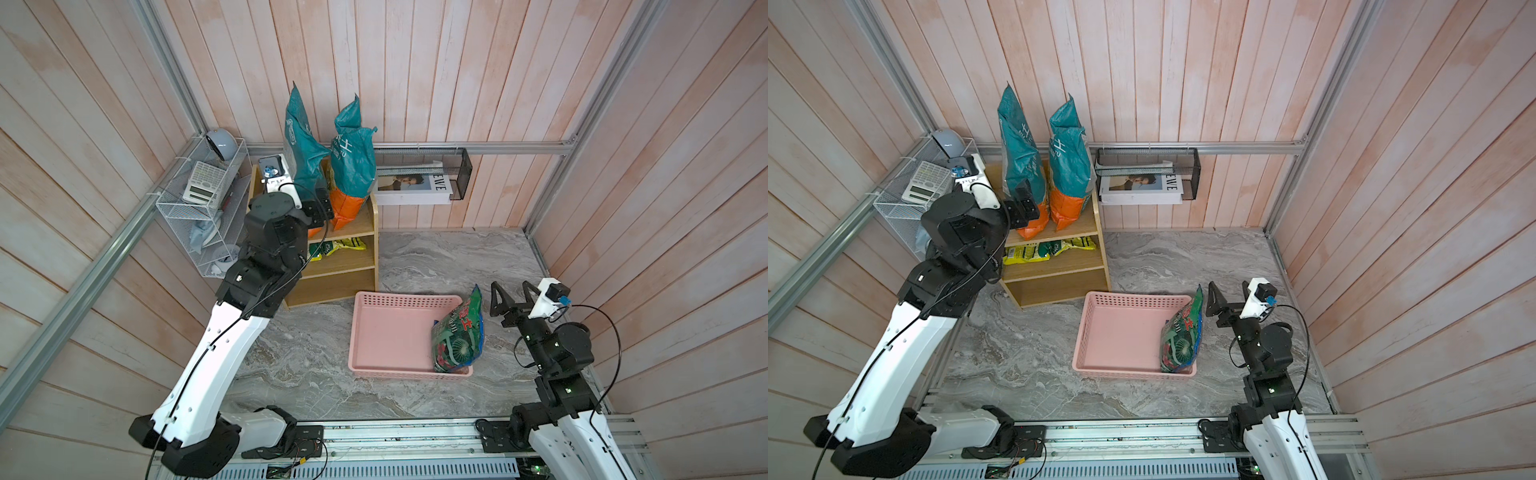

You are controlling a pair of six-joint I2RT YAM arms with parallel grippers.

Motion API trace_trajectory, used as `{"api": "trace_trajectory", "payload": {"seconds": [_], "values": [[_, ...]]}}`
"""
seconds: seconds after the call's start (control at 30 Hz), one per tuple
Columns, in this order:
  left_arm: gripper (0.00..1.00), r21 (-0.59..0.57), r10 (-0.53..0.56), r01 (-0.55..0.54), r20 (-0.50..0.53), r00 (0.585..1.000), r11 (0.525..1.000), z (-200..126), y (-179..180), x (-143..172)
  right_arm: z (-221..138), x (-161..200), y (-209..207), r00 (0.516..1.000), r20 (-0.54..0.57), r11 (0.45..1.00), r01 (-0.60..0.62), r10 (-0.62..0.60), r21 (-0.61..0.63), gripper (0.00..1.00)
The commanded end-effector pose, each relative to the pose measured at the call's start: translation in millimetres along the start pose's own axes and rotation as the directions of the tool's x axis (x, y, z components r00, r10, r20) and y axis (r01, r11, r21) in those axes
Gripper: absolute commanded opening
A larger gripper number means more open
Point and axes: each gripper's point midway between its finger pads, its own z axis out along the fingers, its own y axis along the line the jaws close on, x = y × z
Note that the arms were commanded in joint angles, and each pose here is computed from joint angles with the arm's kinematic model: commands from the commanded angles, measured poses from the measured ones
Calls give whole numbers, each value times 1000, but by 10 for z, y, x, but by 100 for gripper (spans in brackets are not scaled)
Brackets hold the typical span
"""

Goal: Take down the fertilizer bag from the shelf
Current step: Pick up the fertilizer bag from the shelf.

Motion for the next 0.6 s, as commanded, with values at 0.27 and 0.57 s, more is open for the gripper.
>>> {"api": "trace_trajectory", "payload": {"seconds": [0.27, 0.57], "values": [[100, 26, 166, -165, -59, 984, 986, 356, -356, 123, -8, -10, 36, 1000, 8, 1000, -1, 1, -20, 98], [100, -272, 273, -255, 28, 962, 928, 601, -121, -269, 2, -1, 38, 1000, 6, 1000, 1, -1, -23, 98]]}}
